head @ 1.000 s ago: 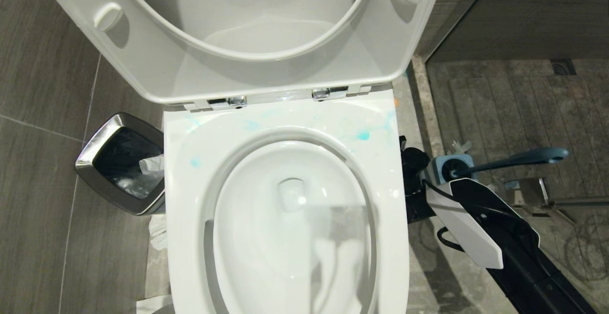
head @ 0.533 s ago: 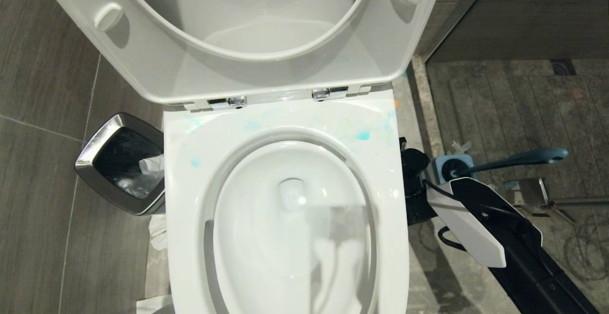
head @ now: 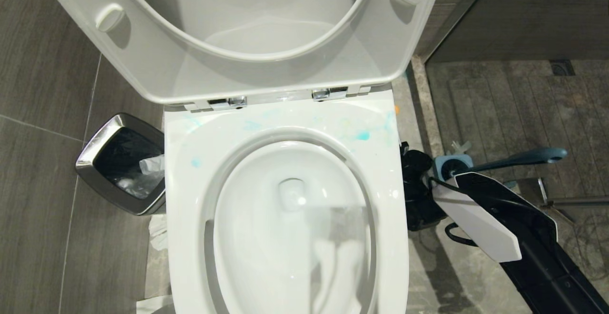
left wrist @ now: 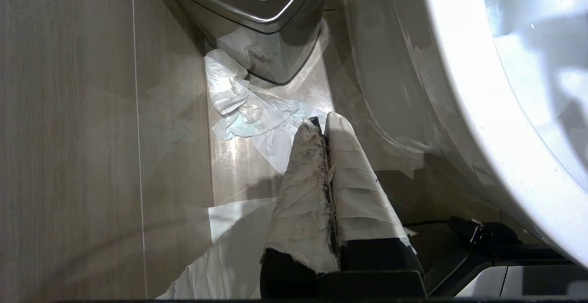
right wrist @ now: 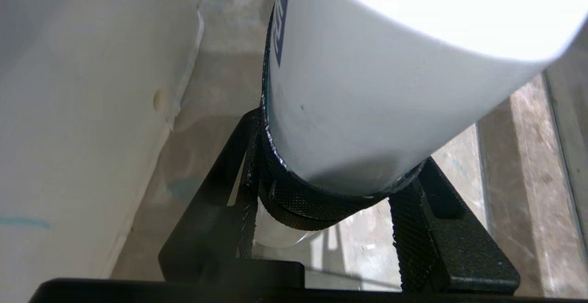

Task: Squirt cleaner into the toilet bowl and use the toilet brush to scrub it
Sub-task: Pour in the cleaning agent

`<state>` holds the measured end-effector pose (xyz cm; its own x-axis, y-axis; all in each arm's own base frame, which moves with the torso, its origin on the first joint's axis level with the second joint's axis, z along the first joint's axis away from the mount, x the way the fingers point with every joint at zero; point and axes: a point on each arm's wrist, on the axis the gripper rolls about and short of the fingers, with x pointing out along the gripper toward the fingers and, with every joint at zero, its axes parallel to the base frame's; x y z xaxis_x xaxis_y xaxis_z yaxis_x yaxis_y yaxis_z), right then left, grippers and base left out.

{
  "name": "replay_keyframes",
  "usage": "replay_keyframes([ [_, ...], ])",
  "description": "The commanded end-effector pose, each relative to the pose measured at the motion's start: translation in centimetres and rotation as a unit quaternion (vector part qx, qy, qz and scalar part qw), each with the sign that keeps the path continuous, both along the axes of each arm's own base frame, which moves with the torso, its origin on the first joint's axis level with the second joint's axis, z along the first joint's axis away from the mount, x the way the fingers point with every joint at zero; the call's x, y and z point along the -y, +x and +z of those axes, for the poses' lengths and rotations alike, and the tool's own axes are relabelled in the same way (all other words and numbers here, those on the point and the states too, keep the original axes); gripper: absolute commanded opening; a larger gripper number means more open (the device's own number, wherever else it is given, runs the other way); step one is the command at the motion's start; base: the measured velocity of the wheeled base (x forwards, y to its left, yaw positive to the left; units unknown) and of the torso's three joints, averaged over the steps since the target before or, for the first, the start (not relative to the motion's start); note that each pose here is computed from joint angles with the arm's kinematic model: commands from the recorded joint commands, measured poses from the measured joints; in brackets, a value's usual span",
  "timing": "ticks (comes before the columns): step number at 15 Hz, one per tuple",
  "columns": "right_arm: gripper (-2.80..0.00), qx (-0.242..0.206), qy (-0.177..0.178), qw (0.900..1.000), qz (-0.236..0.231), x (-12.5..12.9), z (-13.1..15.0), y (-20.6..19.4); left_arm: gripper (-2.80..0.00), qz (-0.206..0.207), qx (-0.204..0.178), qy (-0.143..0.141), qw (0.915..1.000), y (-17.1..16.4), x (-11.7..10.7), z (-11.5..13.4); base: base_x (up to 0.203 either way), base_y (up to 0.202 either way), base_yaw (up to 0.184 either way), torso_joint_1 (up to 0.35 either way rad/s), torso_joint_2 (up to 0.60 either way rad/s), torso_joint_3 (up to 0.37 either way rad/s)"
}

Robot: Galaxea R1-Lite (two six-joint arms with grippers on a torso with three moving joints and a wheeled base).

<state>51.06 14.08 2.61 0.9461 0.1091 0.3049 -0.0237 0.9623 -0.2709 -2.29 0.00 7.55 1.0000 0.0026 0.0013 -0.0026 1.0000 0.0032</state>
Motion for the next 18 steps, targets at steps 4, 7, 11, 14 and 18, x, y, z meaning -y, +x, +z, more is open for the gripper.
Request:
replay_keyframes([
  [4,-2.80,-0.045,0.002,0.999,-0.002,1.0,0.4,-2.0,-2.80,0.000,-0.001,0.000,1.0000,0.0,0.0,0.0,0.000,0.000,0.000,0.000,0.00,0.000],
  [7,-2.80,-0.059,0.002,0.998,0.000,1.3,0.1,-3.3,-2.80,0.000,-0.001,0.000,1.0000,0.0,0.0,0.0,0.000,0.000,0.000,0.000,0.00,0.000],
  [11,0.00,-0.073,-0.001,0.997,0.003,1.4,0.0,-4.5,-2.80,0.001,-0.001,0.000,1.0000,0.0,0.0,0.0,0.000,0.000,0.000,0.000,0.00,0.000],
  [14,0.00,-0.088,0.014,0.996,0.013,1.1,0.3,-5.7,-2.80,0.001,-0.001,0.000,1.0000,0.0,0.0,0.0,0.000,0.000,0.000,0.000,0.00,0.000],
  [18,0.00,-0.140,0.016,0.990,0.018,1.5,-0.9,-8.0,-2.80,0.000,-0.001,0.000,1.0000,0.0,0.0,0.0,0.000,0.000,0.000,0.000,0.00,0.000],
])
